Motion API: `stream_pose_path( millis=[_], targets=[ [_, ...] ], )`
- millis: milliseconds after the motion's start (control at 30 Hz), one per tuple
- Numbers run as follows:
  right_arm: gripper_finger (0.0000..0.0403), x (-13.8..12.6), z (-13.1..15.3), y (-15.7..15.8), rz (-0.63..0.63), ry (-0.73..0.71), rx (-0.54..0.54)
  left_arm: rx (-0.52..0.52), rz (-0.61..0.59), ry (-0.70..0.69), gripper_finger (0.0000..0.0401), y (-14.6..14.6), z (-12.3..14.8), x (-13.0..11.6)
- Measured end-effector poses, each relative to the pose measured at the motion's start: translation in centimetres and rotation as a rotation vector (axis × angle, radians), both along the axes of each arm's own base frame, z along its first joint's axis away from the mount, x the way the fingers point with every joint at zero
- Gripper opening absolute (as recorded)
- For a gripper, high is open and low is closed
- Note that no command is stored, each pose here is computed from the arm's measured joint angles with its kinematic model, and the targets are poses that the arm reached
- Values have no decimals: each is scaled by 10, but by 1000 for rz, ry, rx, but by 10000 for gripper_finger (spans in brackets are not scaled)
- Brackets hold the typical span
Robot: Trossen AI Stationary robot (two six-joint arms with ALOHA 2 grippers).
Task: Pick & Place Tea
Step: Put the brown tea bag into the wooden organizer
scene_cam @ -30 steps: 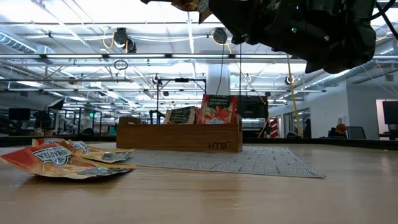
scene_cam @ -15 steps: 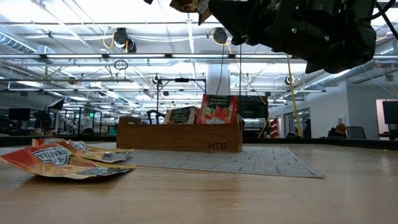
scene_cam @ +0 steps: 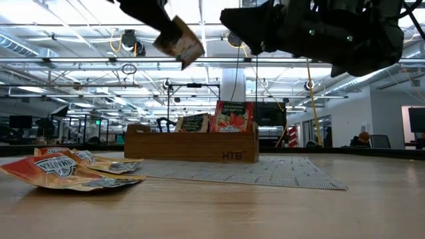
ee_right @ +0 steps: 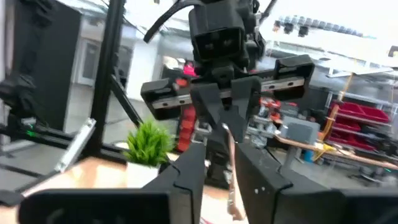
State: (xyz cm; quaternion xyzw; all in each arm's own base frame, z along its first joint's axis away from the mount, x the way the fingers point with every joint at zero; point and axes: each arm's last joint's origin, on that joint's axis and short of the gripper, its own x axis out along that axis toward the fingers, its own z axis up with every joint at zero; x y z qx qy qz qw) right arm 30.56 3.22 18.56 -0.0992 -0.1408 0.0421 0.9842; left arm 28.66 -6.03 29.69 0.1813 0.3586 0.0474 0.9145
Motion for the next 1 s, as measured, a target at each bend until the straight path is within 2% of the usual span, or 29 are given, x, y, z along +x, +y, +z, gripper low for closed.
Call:
stream_pose_path(
  millis=[67, 200, 433, 600, 800, 1000],
  targets=[
    [92, -3, 0, -1, -18, 13, -6, 7, 2, 35, 3, 4, -3, 3],
    [105, -9, 7, -1, -17, -5, -5, 10, -83, 81, 2, 9, -10, 20],
    [109, -18, 11, -2, -17, 44, -12, 112, -129, 403, 1, 19, -47, 59],
    [109, -20, 11, -2, -16, 83, -16, 161, -128, 521, 1, 25, -62, 80],
    [109, -20, 8, -2, -13, 125, -24, 168, -127, 605, 1, 35, -75, 84],
    [109, -20, 8, -2, -14, 120, -29, 159, -111, 608, 0, 42, -74, 84]
  ],
)
